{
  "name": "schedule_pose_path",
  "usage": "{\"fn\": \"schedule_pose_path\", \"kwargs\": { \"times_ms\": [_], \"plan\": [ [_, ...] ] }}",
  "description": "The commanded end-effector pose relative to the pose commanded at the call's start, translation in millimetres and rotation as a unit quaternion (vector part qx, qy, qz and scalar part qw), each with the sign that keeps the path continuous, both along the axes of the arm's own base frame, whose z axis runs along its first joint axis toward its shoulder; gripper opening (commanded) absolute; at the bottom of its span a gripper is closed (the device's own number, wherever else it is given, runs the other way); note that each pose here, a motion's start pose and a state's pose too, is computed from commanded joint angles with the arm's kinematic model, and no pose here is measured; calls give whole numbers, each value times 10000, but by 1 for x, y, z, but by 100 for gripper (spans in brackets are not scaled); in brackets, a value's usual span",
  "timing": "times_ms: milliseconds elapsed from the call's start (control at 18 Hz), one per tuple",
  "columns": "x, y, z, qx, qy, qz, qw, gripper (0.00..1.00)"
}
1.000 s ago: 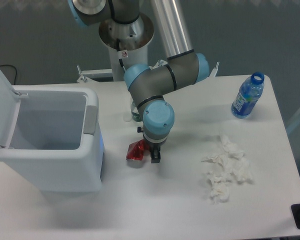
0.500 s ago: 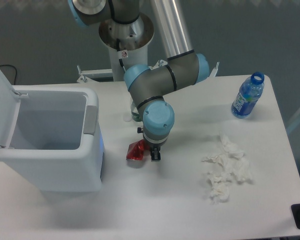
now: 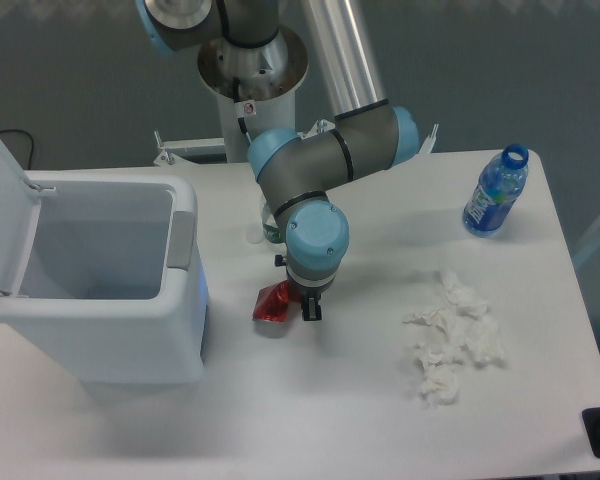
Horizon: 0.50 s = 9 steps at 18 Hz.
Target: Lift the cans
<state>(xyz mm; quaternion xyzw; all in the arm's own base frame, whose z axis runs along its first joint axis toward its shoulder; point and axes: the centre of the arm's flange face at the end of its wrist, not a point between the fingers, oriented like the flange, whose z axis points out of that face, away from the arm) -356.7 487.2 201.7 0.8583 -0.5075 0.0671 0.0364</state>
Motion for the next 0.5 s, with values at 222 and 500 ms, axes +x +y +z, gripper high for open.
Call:
{"fn": "schedule_pose_path", "kwargs": {
  "times_ms": [222, 500],
  "plan": [
    [-14, 13, 31, 250, 232, 50, 9994, 49],
    [-69, 22, 103, 829, 796, 942, 9889, 49]
  ]
}}
